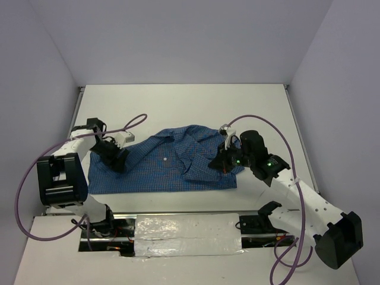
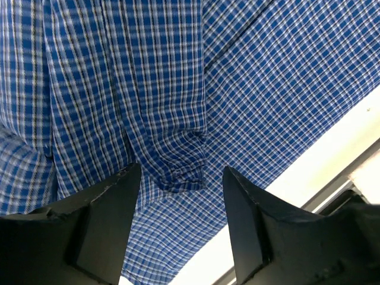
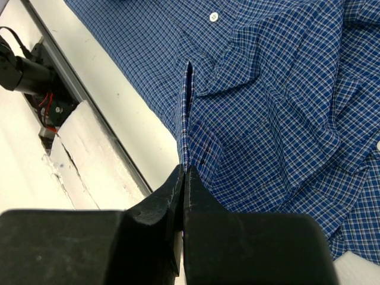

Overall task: Fold and stack the long sleeve shirts
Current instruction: Fold the shirt

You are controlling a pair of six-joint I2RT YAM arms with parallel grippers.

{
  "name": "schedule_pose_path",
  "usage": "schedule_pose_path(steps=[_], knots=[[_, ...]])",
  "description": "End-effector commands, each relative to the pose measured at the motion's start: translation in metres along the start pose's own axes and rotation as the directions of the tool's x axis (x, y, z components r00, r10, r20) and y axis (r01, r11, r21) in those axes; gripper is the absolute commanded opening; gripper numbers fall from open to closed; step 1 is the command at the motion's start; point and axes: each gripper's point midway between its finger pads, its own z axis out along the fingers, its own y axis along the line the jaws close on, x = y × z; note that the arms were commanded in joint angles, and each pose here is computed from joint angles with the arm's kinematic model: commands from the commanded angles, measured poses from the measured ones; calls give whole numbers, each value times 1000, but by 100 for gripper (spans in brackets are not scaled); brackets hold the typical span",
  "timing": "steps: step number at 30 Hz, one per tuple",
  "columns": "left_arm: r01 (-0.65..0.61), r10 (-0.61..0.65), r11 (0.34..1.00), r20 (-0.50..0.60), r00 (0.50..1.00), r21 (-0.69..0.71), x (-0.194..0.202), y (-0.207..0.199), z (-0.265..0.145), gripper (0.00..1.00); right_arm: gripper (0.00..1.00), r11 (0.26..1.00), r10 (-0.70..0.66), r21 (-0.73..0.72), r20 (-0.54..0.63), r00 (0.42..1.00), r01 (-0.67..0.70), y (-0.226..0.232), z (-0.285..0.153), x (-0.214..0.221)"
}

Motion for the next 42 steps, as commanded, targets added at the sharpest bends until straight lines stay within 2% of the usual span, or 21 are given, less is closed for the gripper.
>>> schedule_pose_path(steps=[1, 6, 9, 10, 11, 12, 13, 14, 17, 18, 19, 20, 21, 22, 23, 24, 25, 27, 29, 34, 42], knots=[[53, -52, 997, 8, 999, -52, -6, 5, -8, 70, 0, 1000, -25, 6, 19, 1000, 25, 0, 0, -3], [62, -65, 995, -37, 997, -73, 3, 10, 0, 63, 0, 1000, -29, 12, 37, 999, 28, 1, -2, -6], [72, -73, 996, -12, 997, -51, -2, 7, 6, 54, 0, 1000, -29, 11, 40, 999, 28, 1, -1, -8], [68, -68, 997, 1, 998, -35, -6, 4, 8, 41, 0, 1000, -28, 15, 36, 999, 28, 0, -1, -8], [73, -72, 997, 13, 997, -35, -10, 5, 8, 34, 0, 999, -27, 18, 33, 999, 27, 0, -1, -10], [75, -74, 997, 21, 997, -35, -13, 6, 8, 15, 0, 999, -32, 23, 27, 999, 31, -2, 0, -11], [73, -72, 997, 34, 997, -38, -18, 8, 6, 2, 0, 998, -30, 48, 26, 999, 29, -6, 0, -12], [73, -71, 996, 39, 997, -45, -21, 10, 4, 0, 0, 997, -34, 69, 36, 999, 31, -8, -2, -20], [32, -23, 992, 74, 997, -119, -45, 32, -15, 0, 0, 985, -66, 162, 55, 996, 56, -30, -1, -58], [12, 12, 981, 121, 993, -194, -69, 52, -34, 0, 0, 979, -98, 185, 63, 993, 85, -38, -2, -75], [10, 25, 970, 140, 990, -243, -82, 65, -45, 0, 0, 973, -137, 203, 121, 983, 111, -34, -13, -120], [17, 26, 957, 144, 989, -289, -90, 82, -54, 0, 0, 969, -114, 231, 94, 989, 90, -52, -3, -131], [23, 41, 940, 180, 983, -340, -105, 98, -68, 0, 0, 960, -106, 272, 125, 987, 68, -69, -10, -156], [24, 70, 917, 219, 973, -397, -129, 117, -89, 0, 0, 955, -143, 287, 199, 970, 82, -65, -25, -203], [29, 82, 903, 239, 967, -428, -138, 128, -100, 0, 0, 950, -123, 305, 184, 975, 63, -84, -12, -213], [18, 126, 879, 268, 955, -476, -158, 144, -115, 0, 0, 939, -184, 329, 242, 953, 97, -84, -25, -252], [12, 146, 866, 275, 950, -500, -165, 150, -120, 0, 0, 934, -188, 341, 222, 957, 104, -98, -11, -258], [-5, 203, 833, 298, 933, -553, -180, 163, -130, 0, 0, 917, -258, 368, 251, 933, 154, -101, -14, -291], [-17, 242, 803, 300, 923, -596, -184, 174, -135, 0, 0, 908, -252, 393, 235, 939, 145, -120, 0, -300], [-37, 333, 737, 315, 889, -674, -184, 191, -136, 0, 0, 902, -259, 413, 291, 921, 123, -137, 4, -337], [-50, 379, 718, 329, 865, -695, -170, 196, -134, 0, 0, 884, -350, 442, 409, 843, 153, -131, -11, -394]])
